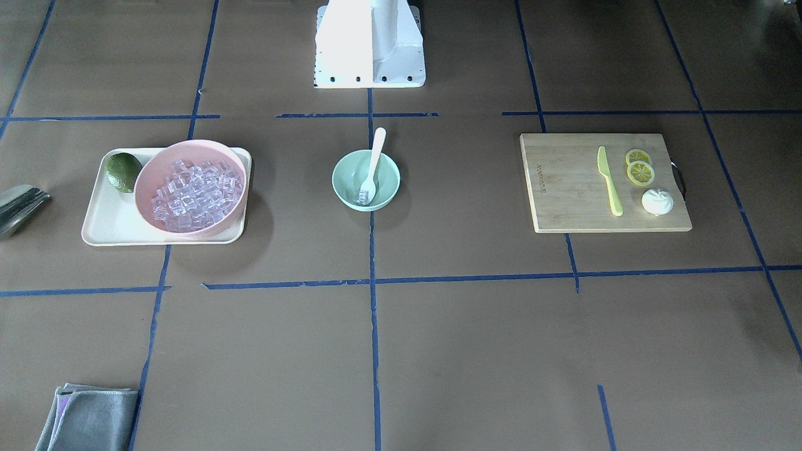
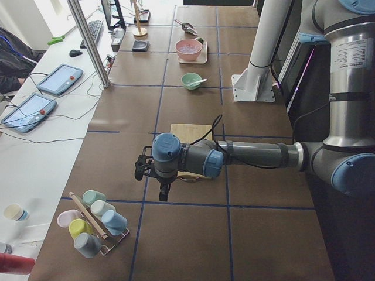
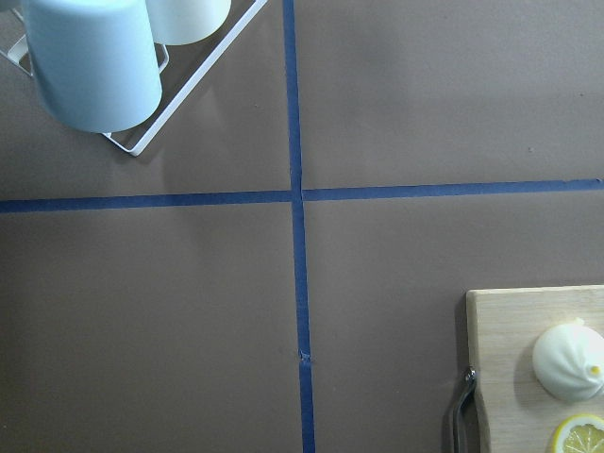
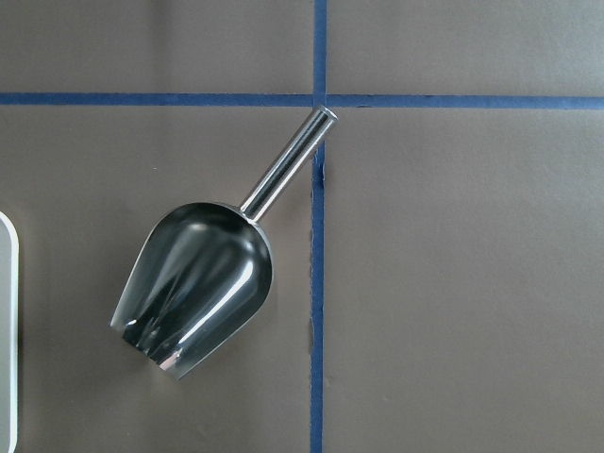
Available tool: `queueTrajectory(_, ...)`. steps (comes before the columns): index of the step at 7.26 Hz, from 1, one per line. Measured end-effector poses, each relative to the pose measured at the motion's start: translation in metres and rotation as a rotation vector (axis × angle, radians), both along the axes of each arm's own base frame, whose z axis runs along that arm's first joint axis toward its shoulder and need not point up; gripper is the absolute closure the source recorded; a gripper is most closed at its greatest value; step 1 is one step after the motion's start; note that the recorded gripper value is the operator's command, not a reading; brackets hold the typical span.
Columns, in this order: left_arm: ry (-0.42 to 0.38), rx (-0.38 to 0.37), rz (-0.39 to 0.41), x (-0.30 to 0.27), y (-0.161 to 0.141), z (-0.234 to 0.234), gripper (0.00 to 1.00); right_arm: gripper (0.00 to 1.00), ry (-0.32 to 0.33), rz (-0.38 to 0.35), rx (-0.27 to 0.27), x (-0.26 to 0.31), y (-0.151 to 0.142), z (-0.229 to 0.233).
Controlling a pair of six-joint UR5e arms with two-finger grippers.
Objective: Put spoon and ice into bowl
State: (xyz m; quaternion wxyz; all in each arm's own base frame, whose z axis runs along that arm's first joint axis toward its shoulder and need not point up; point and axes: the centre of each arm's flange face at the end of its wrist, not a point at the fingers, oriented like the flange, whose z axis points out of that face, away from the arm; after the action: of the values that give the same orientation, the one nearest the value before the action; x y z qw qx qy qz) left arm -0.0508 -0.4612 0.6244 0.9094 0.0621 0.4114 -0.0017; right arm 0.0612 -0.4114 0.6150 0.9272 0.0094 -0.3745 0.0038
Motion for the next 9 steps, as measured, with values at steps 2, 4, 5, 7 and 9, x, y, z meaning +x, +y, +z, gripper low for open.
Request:
queueTrajectory(2, -0.007, -0.001, -0.001, -0.0005, 0.0002, 0.0014, 0.0, 0.0, -0.021, 0.0, 0.001, -0.0014, -0.0006, -0.0022)
queueTrajectory(4, -0.009, -0.004, -0.003, -0.0011, 0.0008, 0.0027, 0.0, 0.0, -0.026, -0.001, 0.003, -0.0022, -0.0011, -0.0035)
queueTrajectory(5, -0.009, -0.006, -0.003, -0.0011, 0.001, 0.0039, 0.0, 0.0, -0.036, -0.001, 0.003, -0.0029, -0.0012, -0.0043)
queueTrajectory(7, -0.009, -0.012, -0.002, -0.0008, 0.0013, 0.0069, 0.0, 0.0, -0.051, -0.003, 0.003, -0.0045, -0.0013, -0.0055)
queueTrajectory(9, -0.009, -0.014, -0.002, -0.0007, 0.001, 0.0079, 0.0, 0.0, -0.053, -0.005, 0.002, -0.0057, -0.0014, -0.0057)
